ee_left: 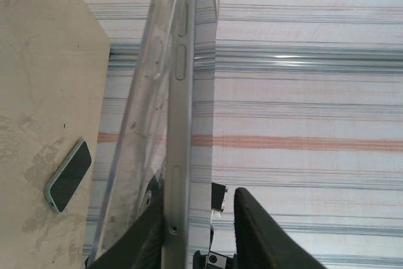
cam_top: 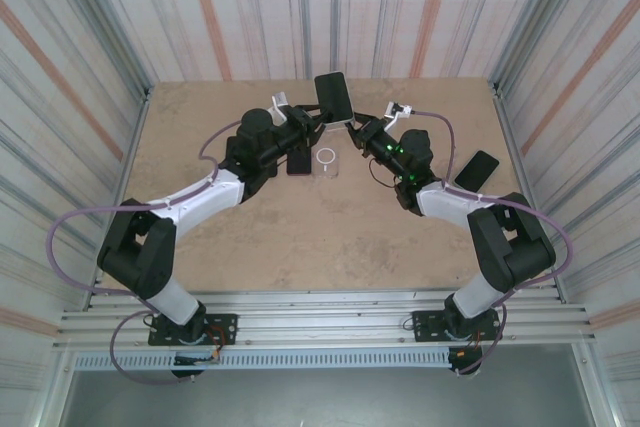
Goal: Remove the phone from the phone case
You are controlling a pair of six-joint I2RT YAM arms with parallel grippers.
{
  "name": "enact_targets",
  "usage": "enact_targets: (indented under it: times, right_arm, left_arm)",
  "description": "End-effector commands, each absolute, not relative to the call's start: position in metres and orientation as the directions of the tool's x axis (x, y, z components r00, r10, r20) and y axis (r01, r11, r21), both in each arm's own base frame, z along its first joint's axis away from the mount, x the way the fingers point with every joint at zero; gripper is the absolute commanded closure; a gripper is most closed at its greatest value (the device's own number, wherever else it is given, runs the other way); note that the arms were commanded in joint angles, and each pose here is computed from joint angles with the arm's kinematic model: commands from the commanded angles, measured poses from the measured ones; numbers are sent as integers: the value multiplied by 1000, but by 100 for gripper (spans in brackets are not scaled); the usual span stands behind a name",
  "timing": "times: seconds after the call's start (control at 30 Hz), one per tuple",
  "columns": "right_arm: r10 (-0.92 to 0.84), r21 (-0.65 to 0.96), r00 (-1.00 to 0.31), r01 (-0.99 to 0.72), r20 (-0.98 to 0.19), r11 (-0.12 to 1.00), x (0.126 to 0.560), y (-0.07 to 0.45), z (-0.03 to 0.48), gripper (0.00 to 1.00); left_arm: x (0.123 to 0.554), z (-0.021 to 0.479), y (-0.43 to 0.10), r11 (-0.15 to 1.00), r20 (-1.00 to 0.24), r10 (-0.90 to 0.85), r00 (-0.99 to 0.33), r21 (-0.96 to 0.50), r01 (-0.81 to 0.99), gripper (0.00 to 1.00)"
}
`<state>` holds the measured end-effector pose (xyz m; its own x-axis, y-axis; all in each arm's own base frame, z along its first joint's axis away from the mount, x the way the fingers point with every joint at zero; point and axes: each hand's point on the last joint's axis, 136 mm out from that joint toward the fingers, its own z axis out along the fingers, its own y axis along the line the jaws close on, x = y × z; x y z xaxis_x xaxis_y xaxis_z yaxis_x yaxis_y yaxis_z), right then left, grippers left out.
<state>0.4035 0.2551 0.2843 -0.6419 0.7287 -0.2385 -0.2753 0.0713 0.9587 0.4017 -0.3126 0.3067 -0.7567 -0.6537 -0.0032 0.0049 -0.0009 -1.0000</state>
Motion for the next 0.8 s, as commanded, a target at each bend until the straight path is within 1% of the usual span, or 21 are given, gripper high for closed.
enact_targets:
  times: [0.0,0.17,0.3,0.5,0.63,0.7,0.77]
  right_arm:
    - [712,910,-634,-413,-302,18,387,259,323,100]
    - [722,911,-618,-409,-312,44,389,254,321,100]
    - [721,920,-604,-372,-339,121,394,249,309,100]
    - [763,928,-528,-230,-372,293,413,216,268,100]
    - [785,926,-492,-178,-376,332,421,192,252,100]
    - [780,910,-471,-162,-412,383,423,178,244,100]
    - [785,904,-456,-137,-420,404,425,163,235,100]
  left_arm:
    - [408,321,-313,-5,-31,-667,-744,-999,46,76]
    - [405,326,-315,-7,-43,-652,-757,-998,63,91]
    - [400,333,-318,-10,-54,-638,-768,-997,78,100]
    - [387,343,-335,-27,-62,-589,-806,-995,96,100]
    - [376,344,-346,-42,-58,-564,-824,-994,99,100]
    - [373,341,-351,-40,-55,-551,-832,-995,92,100]
    - [372,332,-357,-31,-52,-540,-840,-996,81,100]
